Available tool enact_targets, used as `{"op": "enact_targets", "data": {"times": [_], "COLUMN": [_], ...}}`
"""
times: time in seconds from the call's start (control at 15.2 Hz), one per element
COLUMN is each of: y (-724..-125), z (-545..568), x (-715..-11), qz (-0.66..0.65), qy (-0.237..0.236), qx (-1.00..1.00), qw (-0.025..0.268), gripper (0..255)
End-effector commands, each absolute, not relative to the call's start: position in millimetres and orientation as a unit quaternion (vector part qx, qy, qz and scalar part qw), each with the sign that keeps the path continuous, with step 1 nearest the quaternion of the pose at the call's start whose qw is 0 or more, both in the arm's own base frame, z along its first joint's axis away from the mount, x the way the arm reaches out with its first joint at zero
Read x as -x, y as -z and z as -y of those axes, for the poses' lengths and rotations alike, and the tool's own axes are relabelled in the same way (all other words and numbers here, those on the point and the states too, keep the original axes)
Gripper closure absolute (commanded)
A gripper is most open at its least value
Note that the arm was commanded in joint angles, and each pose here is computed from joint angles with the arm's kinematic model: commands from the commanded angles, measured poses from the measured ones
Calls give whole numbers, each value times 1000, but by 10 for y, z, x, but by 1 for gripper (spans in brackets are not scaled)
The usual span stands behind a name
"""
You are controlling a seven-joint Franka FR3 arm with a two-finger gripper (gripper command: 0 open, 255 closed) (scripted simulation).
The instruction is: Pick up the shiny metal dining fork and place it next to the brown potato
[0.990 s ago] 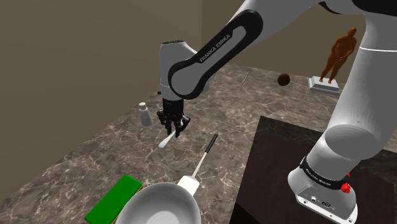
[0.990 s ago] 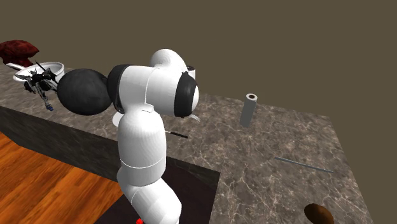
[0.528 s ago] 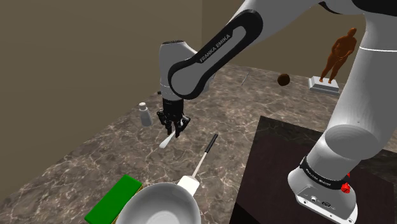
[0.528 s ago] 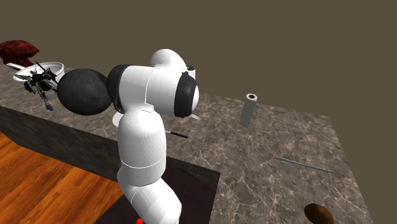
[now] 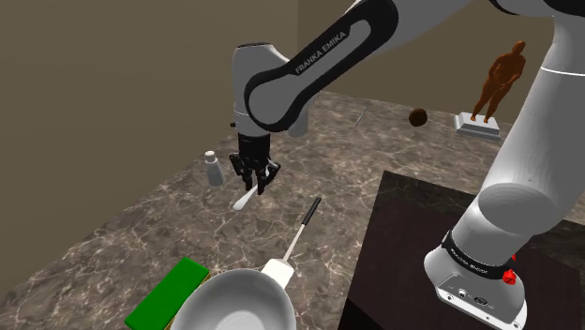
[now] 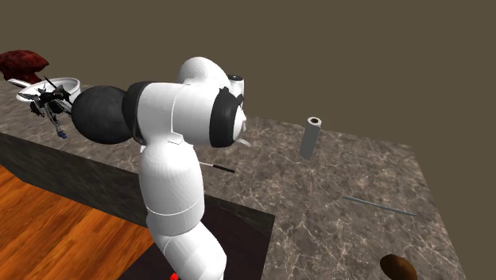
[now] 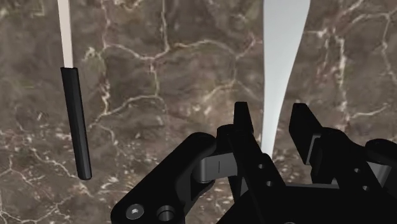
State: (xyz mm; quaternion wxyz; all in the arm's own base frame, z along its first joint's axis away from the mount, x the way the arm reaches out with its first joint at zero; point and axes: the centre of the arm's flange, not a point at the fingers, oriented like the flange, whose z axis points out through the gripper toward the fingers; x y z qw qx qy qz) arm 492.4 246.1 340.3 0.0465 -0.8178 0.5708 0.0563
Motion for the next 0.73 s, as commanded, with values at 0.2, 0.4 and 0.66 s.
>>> {"op": "enact_targets", "data": {"times": [0.2, 0.4, 0.66], "y": [-3676, -3834, -4045], "z": [-2465, -2465, -2465], "x": [-4927, -4927, -4927], "qz": [-571, -571, -571], "qy": [-56, -56, -56], "qx": [818, 818, 818], "qw": [46, 46, 46], "gripper": [255, 255, 255]}}
